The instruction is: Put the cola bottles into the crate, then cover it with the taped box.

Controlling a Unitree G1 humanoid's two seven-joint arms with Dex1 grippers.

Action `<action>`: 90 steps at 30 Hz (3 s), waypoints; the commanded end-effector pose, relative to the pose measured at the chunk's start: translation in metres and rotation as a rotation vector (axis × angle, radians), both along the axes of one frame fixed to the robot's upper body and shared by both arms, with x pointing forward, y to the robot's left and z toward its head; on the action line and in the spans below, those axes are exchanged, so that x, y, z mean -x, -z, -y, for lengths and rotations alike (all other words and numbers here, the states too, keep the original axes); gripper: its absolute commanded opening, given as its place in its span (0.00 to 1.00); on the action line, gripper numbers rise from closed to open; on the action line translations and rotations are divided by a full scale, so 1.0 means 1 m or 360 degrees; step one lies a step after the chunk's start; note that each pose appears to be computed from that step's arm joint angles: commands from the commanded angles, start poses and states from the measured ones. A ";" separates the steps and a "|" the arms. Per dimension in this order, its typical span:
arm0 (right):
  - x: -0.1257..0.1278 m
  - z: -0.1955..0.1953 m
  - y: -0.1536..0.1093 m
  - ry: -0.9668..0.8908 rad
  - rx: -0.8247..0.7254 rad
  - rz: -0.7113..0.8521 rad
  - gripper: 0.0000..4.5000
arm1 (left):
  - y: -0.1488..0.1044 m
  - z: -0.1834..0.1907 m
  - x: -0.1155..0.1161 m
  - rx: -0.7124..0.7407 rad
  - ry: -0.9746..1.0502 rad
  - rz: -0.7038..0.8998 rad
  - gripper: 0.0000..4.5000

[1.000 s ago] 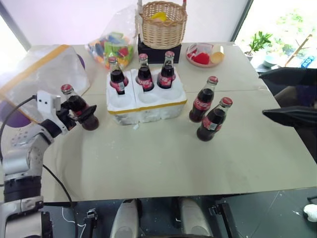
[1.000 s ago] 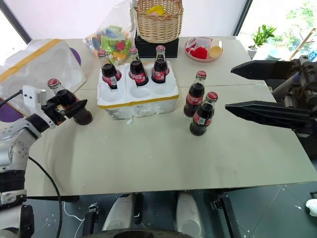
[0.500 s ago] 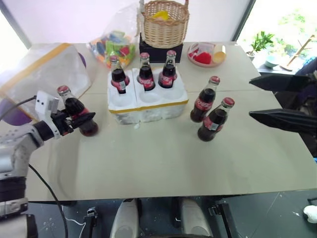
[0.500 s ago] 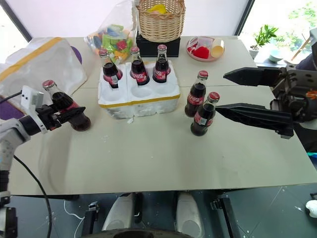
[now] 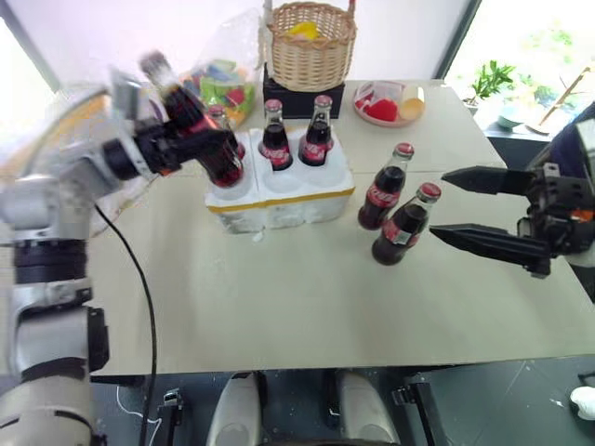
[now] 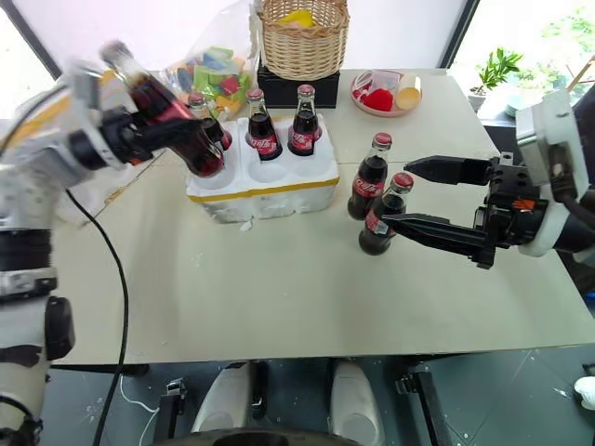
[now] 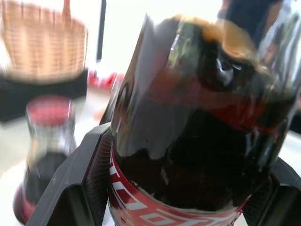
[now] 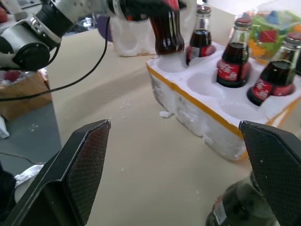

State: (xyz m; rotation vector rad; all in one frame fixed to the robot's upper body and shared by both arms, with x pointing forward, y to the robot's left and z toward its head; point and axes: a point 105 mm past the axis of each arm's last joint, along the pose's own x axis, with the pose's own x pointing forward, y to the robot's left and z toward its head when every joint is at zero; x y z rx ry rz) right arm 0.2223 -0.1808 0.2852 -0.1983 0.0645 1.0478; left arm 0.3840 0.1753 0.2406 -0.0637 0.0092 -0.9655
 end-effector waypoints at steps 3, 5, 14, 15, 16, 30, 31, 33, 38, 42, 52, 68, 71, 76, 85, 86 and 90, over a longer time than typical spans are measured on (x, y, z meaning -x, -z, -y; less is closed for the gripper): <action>0.005 0.006 -0.006 0.0083 -0.0047 0.0086 1.00 | 0.010 0.008 -0.009 -0.0271 0.0015 0.0151 0.63; 0.004 0.008 -0.003 0.0119 -0.0059 0.0075 1.00 | 0.023 0.009 -0.013 -0.0372 -0.0029 0.0158 0.63; -0.004 0.024 0.019 0.0277 -0.0084 -0.0067 1.00 | 0.048 0.016 -0.020 -0.0403 -0.0150 0.0169 0.63; -0.003 0.025 0.021 0.0273 -0.0080 -0.0086 1.00 | 0.045 0.014 -0.019 -0.0382 -0.0161 0.0177 0.74; -0.002 0.027 0.023 0.0289 -0.0059 -0.0076 1.00 | 0.039 0.011 -0.018 -0.0364 -0.0168 0.0194 0.87; -0.002 0.037 0.100 0.0558 -0.0012 -0.0236 1.00 | -0.056 -0.005 0.088 0.0091 0.0379 0.0157 0.98; -0.004 0.036 0.106 0.0578 0.0016 -0.0236 1.00 | -0.046 -0.001 0.100 0.0002 0.0458 0.0109 0.98; -0.012 0.036 0.113 0.0621 0.0007 -0.0227 1.00 | -0.026 0.006 0.125 -0.0129 0.0633 -0.0016 0.98; -0.031 0.031 0.114 0.0654 -0.0085 -0.0175 1.00 | 0.017 0.019 0.118 -0.0411 0.0531 0.0005 0.98; -0.051 0.031 0.119 0.0733 -0.0118 -0.0148 1.00 | 0.020 0.034 0.109 -0.0336 0.0486 0.0080 0.98; -0.082 0.010 0.132 0.0684 -0.0201 -0.0167 1.00 | 0.011 0.050 0.101 -0.0229 0.0469 0.0136 0.98; -0.029 -0.052 0.066 -0.0091 -0.0358 -0.0122 0.63 | 0.006 0.032 0.108 -0.0192 0.0351 0.0114 1.00; -0.052 -0.078 0.053 -0.0115 -0.0355 -0.0025 0.63 | 0.003 0.027 0.107 -0.0196 0.0313 0.0125 1.00; -0.086 -0.112 0.030 -0.0119 -0.0393 0.0116 0.63 | -0.004 0.015 0.102 -0.0210 0.0199 0.0167 1.00; -0.151 -0.159 0.000 -0.0050 -0.0355 0.0286 0.63 | -0.010 -0.018 0.103 -0.0241 -0.0050 0.0205 1.00; -0.154 -0.162 0.000 -0.0052 -0.0353 0.0286 0.63 | -0.010 -0.019 0.104 -0.0241 -0.0060 0.0206 1.00; -0.162 -0.176 0.020 -0.0088 -0.0274 0.0210 0.63 | -0.008 -0.021 0.104 -0.0244 -0.0102 0.0217 1.00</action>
